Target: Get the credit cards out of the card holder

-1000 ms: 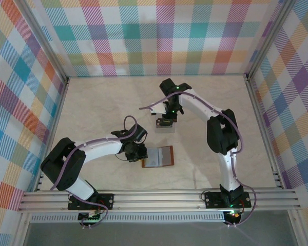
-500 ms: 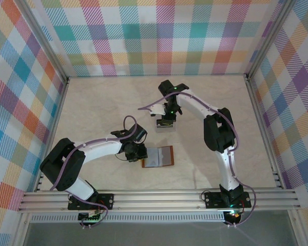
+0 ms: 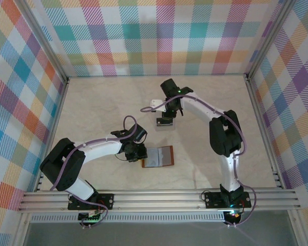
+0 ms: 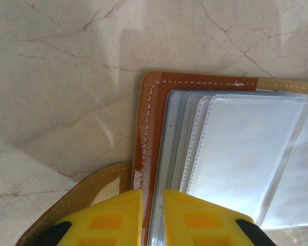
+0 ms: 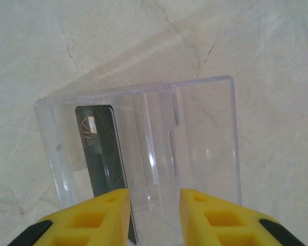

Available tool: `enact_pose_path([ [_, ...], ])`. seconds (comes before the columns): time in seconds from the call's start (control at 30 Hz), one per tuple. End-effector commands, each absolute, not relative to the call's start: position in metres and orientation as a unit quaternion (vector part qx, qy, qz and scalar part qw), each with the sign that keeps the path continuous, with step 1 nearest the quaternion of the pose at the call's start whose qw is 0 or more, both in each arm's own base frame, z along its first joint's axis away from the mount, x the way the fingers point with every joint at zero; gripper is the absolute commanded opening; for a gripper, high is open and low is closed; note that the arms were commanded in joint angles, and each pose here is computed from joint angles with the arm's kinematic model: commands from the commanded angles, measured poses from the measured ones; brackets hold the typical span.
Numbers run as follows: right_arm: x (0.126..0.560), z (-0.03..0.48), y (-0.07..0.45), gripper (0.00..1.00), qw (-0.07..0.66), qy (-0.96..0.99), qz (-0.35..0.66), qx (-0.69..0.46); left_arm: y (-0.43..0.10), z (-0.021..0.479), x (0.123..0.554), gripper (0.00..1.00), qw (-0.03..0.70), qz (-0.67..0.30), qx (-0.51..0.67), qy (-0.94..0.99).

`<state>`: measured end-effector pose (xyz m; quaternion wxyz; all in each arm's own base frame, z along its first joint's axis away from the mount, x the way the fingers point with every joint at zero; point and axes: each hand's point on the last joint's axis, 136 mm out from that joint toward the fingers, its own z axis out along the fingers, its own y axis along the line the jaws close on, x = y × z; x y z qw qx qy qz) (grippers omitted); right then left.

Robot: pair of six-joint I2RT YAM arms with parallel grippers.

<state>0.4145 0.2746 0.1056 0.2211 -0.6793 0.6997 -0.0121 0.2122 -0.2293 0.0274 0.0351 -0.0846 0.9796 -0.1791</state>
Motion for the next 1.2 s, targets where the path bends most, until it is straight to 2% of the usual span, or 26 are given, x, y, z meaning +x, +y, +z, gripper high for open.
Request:
enact_pose_path([
  [0.0,0.4,0.152,0.283,0.33,0.278,0.711,0.033,-0.646,-0.229,0.037,0.219,0.18,0.051,-0.184,-0.084,0.978],
  [0.23,0.368,0.173,0.278,0.37,0.297,0.759,0.084,-0.573,-0.224,0.036,0.223,0.16,0.055,-0.17,-0.083,0.98],
  [0.4,0.36,0.186,0.273,0.36,0.315,0.843,0.149,-0.41,-0.222,0.038,0.226,0.13,0.056,-0.171,-0.087,0.98],
  [0.47,0.35,0.188,0.273,0.32,0.305,0.867,0.185,-0.35,-0.221,0.038,0.227,0.12,0.056,-0.172,-0.088,0.98],
  [0.63,0.319,0.179,0.27,0.26,0.25,0.907,0.276,-0.195,-0.223,0.034,0.226,0.11,0.047,-0.179,-0.089,0.979],
  [0.73,0.296,0.172,0.274,0.24,0.19,0.916,0.33,-0.126,-0.224,0.029,0.225,0.11,0.039,-0.184,-0.091,0.978],
  [0.83,0.274,0.165,0.284,0.2,0.142,0.913,0.369,-0.1,-0.222,0.022,0.223,0.09,0.033,-0.181,-0.094,0.978],
  [1.0,0.244,0.14,0.295,0.2,0.06,0.912,0.404,-0.043,-0.222,0.013,0.217,0.07,0.019,-0.198,-0.104,0.974],
  [1.1,0.231,0.127,0.304,0.2,0.025,0.908,0.417,-0.038,-0.221,0.01,0.215,0.07,0.014,-0.207,-0.108,0.972],
  [1.17,0.223,0.118,0.312,0.17,0.004,0.906,0.421,-0.046,-0.224,0.008,0.214,0.06,0.007,-0.221,-0.109,0.969],
])
